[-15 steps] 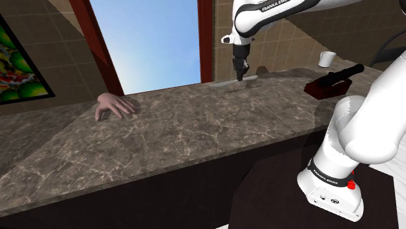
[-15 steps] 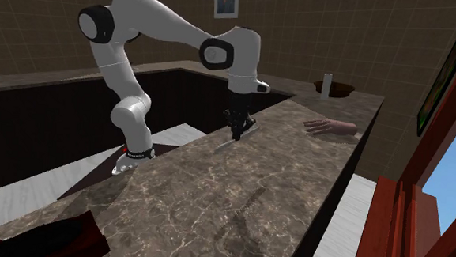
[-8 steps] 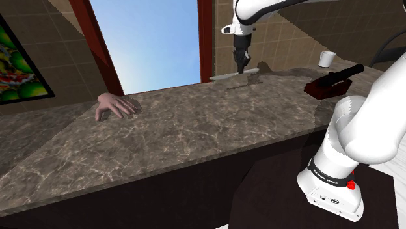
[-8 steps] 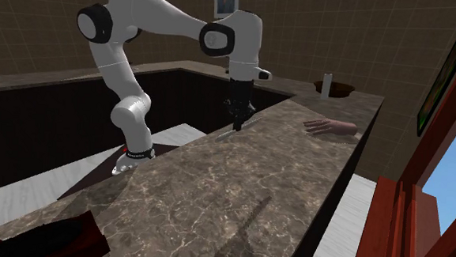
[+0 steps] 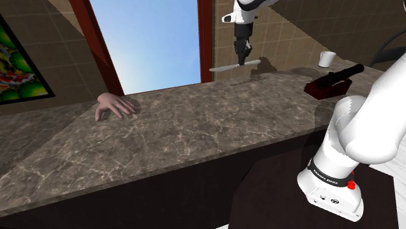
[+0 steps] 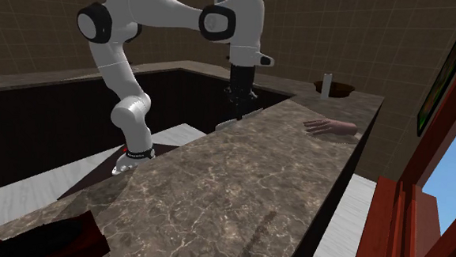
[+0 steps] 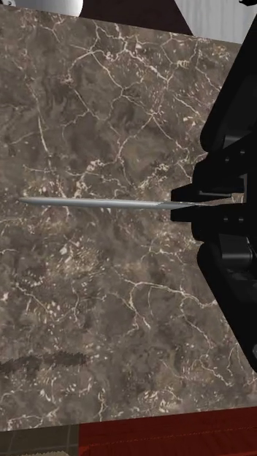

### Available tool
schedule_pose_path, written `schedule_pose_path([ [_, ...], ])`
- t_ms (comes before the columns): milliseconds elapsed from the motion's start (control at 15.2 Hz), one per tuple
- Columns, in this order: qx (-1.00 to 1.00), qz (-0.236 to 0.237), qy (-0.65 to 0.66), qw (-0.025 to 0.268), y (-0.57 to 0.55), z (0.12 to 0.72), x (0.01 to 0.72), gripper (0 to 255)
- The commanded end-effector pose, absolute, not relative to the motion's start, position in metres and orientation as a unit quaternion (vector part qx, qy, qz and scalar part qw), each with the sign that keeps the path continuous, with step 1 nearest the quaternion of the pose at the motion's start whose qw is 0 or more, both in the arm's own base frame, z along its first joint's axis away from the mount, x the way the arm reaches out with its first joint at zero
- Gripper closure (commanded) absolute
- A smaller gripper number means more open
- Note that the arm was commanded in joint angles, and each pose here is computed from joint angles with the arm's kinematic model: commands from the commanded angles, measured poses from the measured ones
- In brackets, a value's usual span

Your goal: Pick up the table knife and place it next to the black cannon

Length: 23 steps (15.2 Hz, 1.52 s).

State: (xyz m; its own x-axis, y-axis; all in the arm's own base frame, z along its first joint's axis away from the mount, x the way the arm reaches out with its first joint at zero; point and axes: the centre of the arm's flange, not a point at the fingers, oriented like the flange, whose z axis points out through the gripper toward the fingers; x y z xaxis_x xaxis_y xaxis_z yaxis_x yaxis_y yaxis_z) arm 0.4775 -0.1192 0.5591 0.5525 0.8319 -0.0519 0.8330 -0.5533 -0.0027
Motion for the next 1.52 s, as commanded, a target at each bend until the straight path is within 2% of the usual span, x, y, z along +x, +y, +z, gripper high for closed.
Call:
schedule_pose_path([
  [0,0.881,-0.024,0.472,0.011,-0.119,0.570,0.476,255],
  [1452,0.881,-0.024,0.472,0.011,-0.361,0.578,0.372,255],
])
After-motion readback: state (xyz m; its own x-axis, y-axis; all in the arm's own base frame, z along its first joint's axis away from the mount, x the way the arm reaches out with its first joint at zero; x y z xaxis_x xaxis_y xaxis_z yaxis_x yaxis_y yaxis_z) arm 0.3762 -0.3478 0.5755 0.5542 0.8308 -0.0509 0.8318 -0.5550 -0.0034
